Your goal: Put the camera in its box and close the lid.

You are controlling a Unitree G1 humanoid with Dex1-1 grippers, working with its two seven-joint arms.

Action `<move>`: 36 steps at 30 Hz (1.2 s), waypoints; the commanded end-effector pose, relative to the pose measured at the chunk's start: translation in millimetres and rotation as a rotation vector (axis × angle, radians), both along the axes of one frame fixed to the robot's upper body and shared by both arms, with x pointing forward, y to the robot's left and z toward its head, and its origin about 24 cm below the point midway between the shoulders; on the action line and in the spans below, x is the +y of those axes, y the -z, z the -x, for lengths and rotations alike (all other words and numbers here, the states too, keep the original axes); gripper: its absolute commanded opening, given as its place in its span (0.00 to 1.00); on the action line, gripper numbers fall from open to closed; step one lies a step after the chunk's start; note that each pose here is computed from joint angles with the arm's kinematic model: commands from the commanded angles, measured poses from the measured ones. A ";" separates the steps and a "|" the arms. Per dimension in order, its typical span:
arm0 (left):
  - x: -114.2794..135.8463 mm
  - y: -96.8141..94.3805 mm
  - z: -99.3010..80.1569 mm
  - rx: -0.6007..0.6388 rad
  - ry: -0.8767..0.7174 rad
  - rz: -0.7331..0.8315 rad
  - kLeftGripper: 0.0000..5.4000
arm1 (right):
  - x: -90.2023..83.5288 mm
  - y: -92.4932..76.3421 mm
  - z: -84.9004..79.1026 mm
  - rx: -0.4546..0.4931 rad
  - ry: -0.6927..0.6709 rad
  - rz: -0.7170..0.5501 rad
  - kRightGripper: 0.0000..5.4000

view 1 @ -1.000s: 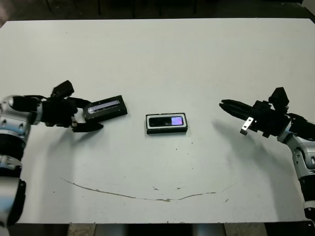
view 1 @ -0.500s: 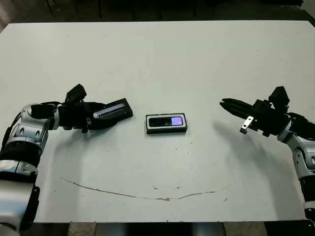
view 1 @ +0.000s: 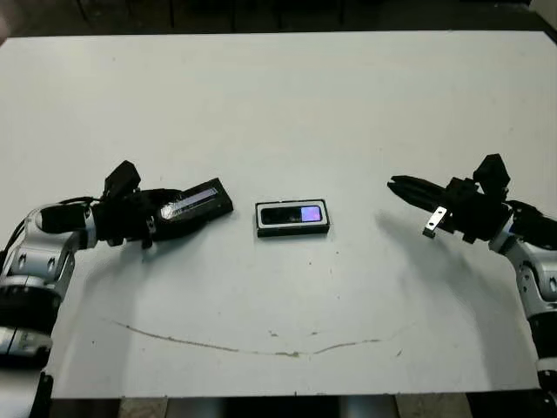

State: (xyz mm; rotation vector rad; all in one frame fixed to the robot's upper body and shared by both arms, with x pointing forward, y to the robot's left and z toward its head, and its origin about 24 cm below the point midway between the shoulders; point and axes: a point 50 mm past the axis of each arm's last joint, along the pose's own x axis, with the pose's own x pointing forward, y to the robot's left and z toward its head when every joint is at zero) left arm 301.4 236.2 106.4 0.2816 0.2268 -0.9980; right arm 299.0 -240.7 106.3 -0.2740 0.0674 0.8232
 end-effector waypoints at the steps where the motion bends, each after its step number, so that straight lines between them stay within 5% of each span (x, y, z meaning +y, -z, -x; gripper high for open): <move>1: 1.6 -6.9 -0.3 0.018 -0.010 -0.006 0.53 | -0.3 6.2 1.9 0.029 0.000 -0.005 0.00; 21: -60.2 11.7 -28.7 0.138 0.216 -0.034 0.53 | -1.3 -3.3 6.5 0.071 0.099 -0.199 0.00; 36: -72.7 25.2 -31.8 0.210 0.298 -0.016 0.53 | -2.3 -4.1 6.5 0.077 0.088 -0.177 0.00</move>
